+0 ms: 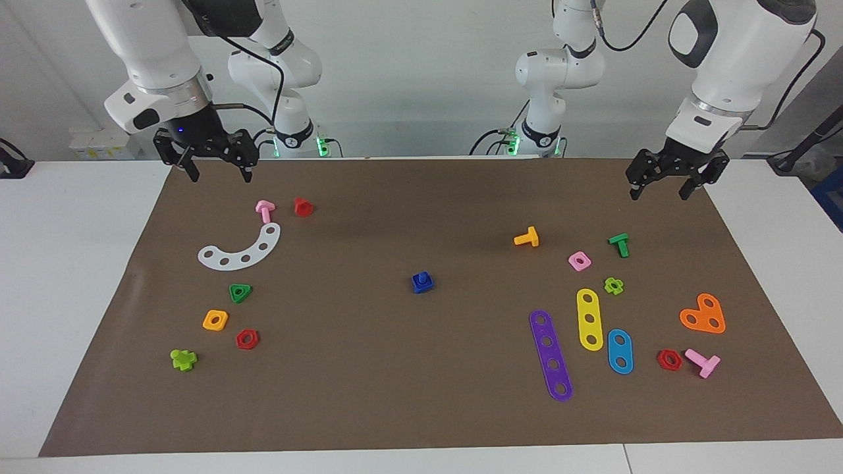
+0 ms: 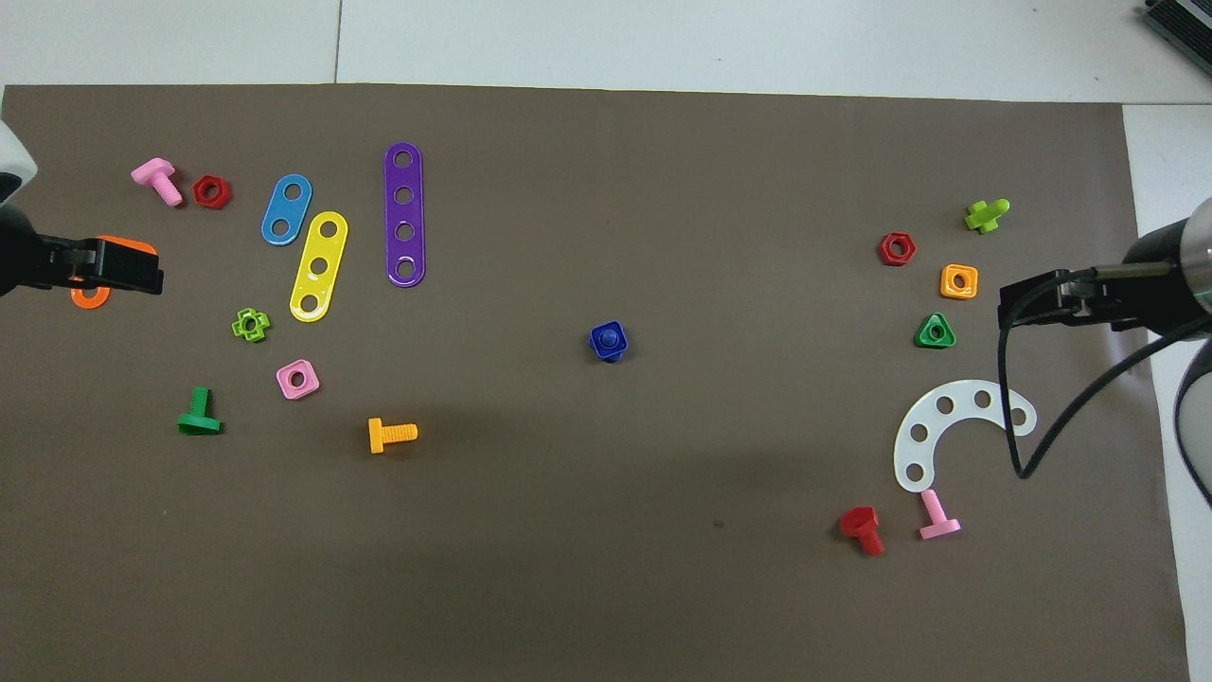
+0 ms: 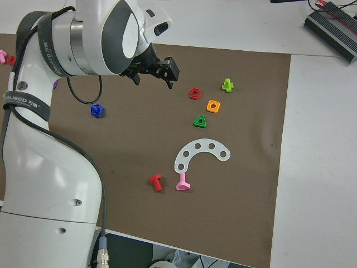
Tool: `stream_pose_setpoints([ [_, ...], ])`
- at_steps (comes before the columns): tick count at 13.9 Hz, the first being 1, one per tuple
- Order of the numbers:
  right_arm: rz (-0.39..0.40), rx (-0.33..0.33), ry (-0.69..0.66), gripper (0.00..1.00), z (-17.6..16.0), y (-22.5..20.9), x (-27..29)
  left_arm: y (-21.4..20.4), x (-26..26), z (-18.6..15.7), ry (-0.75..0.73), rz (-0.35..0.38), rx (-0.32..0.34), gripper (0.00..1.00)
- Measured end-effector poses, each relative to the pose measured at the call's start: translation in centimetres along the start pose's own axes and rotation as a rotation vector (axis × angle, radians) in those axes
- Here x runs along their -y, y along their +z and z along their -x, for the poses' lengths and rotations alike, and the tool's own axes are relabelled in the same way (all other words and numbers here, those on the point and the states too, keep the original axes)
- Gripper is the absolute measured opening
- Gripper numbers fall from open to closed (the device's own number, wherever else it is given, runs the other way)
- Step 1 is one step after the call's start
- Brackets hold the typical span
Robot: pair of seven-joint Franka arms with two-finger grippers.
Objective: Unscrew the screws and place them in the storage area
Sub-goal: 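Move the left gripper across the mat toward the blue nut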
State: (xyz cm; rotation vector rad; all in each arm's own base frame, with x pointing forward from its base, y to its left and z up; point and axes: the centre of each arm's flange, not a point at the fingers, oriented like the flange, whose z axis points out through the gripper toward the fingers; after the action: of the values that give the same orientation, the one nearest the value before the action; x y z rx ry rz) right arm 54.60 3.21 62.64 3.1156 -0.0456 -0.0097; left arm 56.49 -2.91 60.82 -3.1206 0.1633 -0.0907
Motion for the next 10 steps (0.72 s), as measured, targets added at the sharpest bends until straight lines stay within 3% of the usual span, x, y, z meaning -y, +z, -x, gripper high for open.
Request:
stream_pose_setpoints([
  [7, 0.0, 0.002, 0.003, 1.0, 0.0, 0.1, -0.1, 0.4, -1.5, -0.2, 0.022, 0.018, 0.014, 1.0],
  [10, 0.0, 0.001, 0.004, 1.0, 0.0, 0.1, -0.2, 1.9, -5.9, -0.7, 0.048, 0.086, 0.042, 1.0],
])
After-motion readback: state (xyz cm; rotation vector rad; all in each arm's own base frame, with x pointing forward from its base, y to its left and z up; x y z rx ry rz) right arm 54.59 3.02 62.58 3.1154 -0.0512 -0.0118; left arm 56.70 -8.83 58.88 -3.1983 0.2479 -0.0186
